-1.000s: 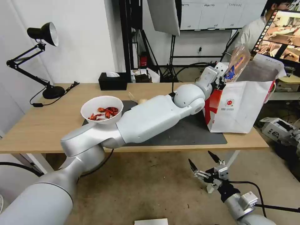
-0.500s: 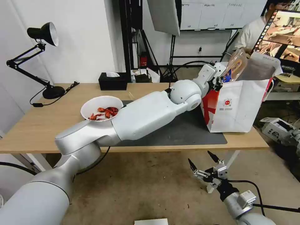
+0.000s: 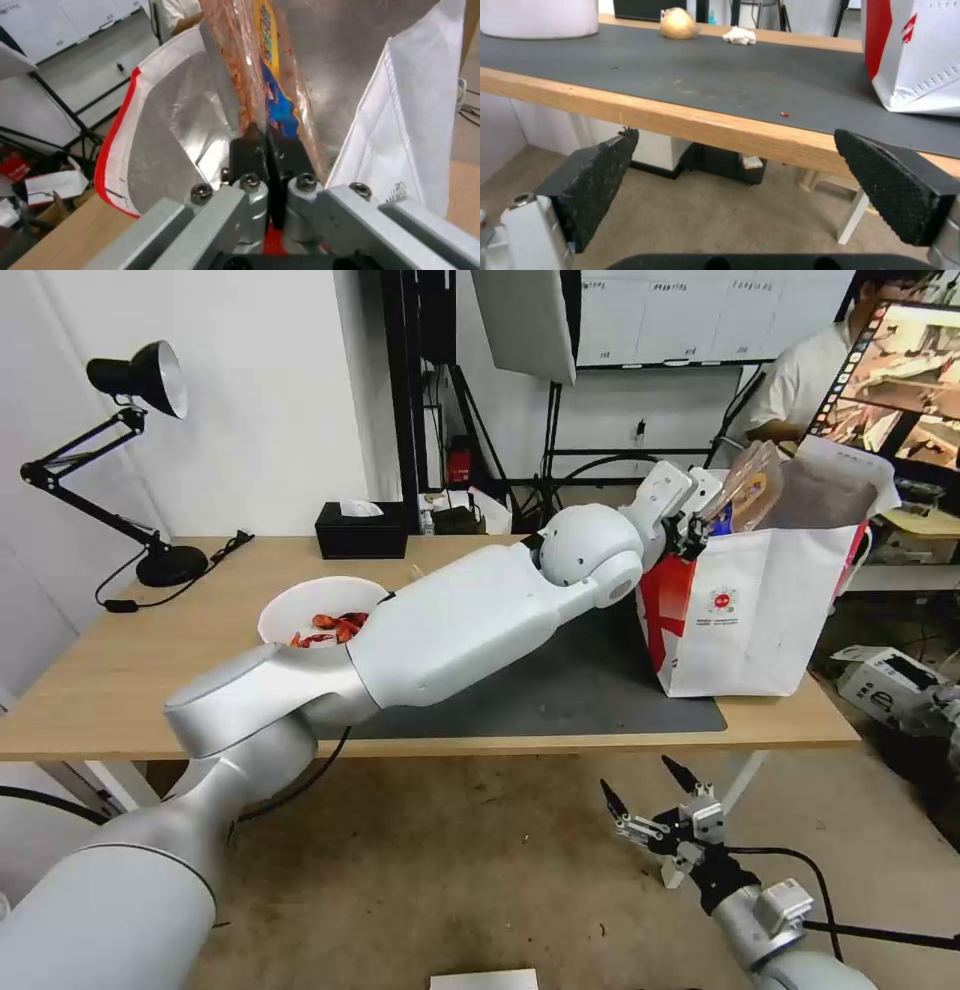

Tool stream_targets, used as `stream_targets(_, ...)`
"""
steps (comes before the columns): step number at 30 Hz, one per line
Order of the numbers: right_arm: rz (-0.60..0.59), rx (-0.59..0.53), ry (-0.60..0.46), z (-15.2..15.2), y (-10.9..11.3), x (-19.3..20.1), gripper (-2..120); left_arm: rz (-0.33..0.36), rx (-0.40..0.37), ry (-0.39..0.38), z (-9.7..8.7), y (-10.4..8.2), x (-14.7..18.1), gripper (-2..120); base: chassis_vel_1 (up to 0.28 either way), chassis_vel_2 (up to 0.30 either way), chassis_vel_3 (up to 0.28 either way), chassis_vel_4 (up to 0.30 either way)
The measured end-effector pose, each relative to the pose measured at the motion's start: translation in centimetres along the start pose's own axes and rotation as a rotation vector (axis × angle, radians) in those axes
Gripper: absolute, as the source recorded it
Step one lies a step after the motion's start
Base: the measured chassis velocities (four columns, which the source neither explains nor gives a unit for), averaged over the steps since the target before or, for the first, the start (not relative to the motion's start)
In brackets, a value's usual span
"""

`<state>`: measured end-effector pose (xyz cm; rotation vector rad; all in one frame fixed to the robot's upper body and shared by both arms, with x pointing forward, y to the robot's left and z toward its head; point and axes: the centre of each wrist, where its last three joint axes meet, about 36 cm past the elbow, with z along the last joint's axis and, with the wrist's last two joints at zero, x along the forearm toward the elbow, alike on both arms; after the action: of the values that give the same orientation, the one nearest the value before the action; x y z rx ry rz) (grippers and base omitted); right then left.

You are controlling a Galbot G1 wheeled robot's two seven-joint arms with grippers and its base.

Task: Pick up the trash from the table and place it into the takeout bag.

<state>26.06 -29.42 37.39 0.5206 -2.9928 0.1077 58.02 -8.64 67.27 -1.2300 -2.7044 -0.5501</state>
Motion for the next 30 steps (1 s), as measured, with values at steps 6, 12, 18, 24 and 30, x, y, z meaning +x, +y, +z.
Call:
stream_targets(6,0.002,0.000,0.001,0.1,0.1,0.0,100,0.016,0.000,0.003,-0.6,-0.3,0.0,0,0.000,0.000,0.000,0.000)
stream_targets(12,0.003,0.001,0.001,0.1,0.1,0.0,100,0.025,0.007,0.003,-0.2,-0.9,-0.2,3,0.000,0.000,0.000,0.000)
stream_targets(18,0.005,0.004,0.004,0.2,0.0,0.0,100,0.019,0.012,-0.002,0.0,-0.9,-0.1,23,0.000,0.000,0.000,0.000)
stream_targets(24,0.005,0.007,0.005,0.3,0.0,-0.2,100,-0.010,0.023,-0.015,-0.4,-0.4,0.2,48,0.000,0.000,0.000,0.000)
stream_targets(30,0.005,0.007,0.004,0.3,0.1,-0.2,100,-0.014,0.043,-0.043,-0.7,0.1,1.0,68,0.000,0.000,0.000,0.000)
